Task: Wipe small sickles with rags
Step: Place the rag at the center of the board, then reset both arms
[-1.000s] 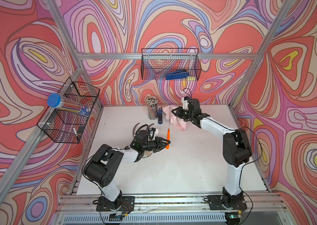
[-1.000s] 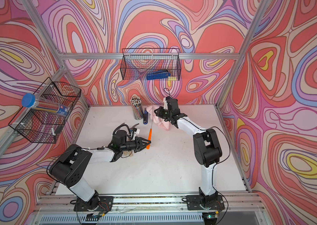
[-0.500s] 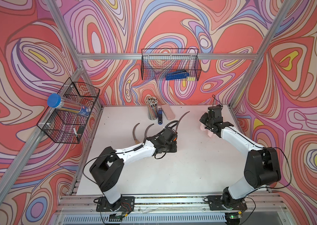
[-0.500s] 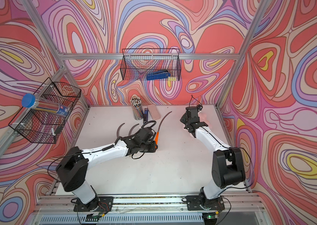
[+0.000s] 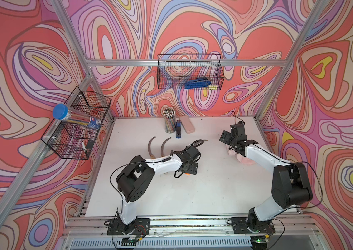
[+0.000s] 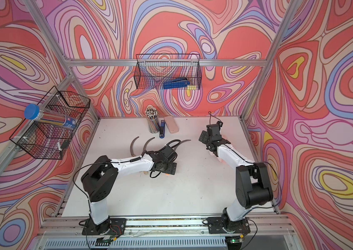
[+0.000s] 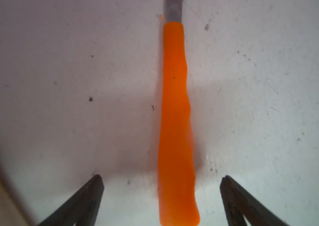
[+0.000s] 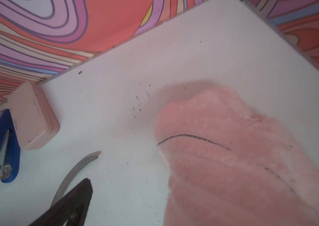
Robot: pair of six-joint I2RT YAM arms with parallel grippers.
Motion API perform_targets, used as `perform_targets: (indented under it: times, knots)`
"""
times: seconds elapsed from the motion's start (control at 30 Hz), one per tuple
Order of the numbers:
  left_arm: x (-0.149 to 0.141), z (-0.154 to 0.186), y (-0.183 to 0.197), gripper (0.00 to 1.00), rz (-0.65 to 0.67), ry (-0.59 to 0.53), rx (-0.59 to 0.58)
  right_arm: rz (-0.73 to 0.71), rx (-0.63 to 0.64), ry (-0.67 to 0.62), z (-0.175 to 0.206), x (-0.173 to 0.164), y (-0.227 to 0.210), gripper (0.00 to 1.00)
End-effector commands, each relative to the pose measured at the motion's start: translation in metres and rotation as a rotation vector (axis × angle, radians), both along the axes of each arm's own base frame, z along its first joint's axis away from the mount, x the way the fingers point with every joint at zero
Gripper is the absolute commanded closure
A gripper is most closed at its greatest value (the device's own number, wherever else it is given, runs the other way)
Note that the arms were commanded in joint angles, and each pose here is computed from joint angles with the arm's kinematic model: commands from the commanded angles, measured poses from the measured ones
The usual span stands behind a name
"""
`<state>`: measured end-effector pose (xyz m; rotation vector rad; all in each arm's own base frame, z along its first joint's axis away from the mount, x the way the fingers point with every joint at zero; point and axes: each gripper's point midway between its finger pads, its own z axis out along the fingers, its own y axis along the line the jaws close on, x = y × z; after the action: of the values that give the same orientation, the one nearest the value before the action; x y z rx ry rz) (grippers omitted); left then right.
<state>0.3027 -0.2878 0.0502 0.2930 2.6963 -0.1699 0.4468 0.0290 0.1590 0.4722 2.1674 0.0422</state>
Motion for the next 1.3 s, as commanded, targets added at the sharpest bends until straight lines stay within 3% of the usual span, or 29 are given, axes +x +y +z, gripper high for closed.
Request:
perform_targets:
  times: [0.0, 0.1, 0.13, 0.23, 0.37, 0.53, 0.63, 0.7, 0.8, 0.87, 1.03, 1.13, 1.27]
  knots:
    - [0.014, 0.082, 0.020, 0.00, -0.030, -0.275, -0.051, -0.093, -0.119, -0.179, 0.040, -0.006, -0.029, 0.02]
    - [0.018, 0.136, 0.067, 0.00, 0.068, -0.506, 0.008, -0.110, -0.181, -0.319, 0.049, -0.014, -0.039, 0.02]
    - [0.019, 0.154, 0.091, 0.00, 0.140, -0.595, 0.052, -0.098, -0.207, -0.330, 0.043, -0.015, -0.039, 0.02]
    - [0.018, 0.182, 0.140, 0.00, 0.171, -0.769, 0.081, 0.002, -0.314, -0.281, 0.011, -0.007, -0.032, 0.03]
    - [0.017, 0.170, 0.256, 0.00, 0.481, -0.761, 0.179, 0.052, -0.447, -0.252, -0.014, -0.010, -0.036, 0.06]
    - [0.021, 0.137, 0.313, 0.00, 0.611, -0.760, 0.277, 0.290, -0.414, -0.195, -0.056, -0.003, -0.004, 0.02]
    - [0.026, 0.105, 0.329, 0.00, 0.635, -0.743, 0.307, 0.263, -0.410, -0.254, -0.050, -0.010, -0.009, 0.02]
    - [0.033, 0.096, 0.329, 0.00, 0.604, -0.798, 0.312, 0.264, -0.350, -0.336, -0.043, -0.022, -0.016, 0.02]
    - [0.045, 0.083, 0.305, 0.00, 0.471, -0.872, 0.187, 0.211, -0.284, -0.419, -0.040, -0.036, -0.036, 0.02]
    - [0.054, 0.080, 0.310, 0.00, 0.462, -0.912, 0.153, 0.218, -0.258, -0.423, -0.047, -0.037, -0.038, 0.02]
    - [0.076, 0.061, 0.309, 0.00, 0.414, -0.865, 0.107, 0.327, -0.250, -0.383, -0.061, -0.025, -0.023, 0.02]
    - [0.091, 0.040, 0.301, 0.00, 0.348, -0.771, 0.086, 0.349, -0.254, -0.384, -0.060, -0.025, -0.019, 0.02]
    - [0.091, 0.040, 0.304, 0.00, 0.356, -0.778, 0.054, 0.310, -0.272, -0.455, -0.019, -0.042, -0.024, 0.02]
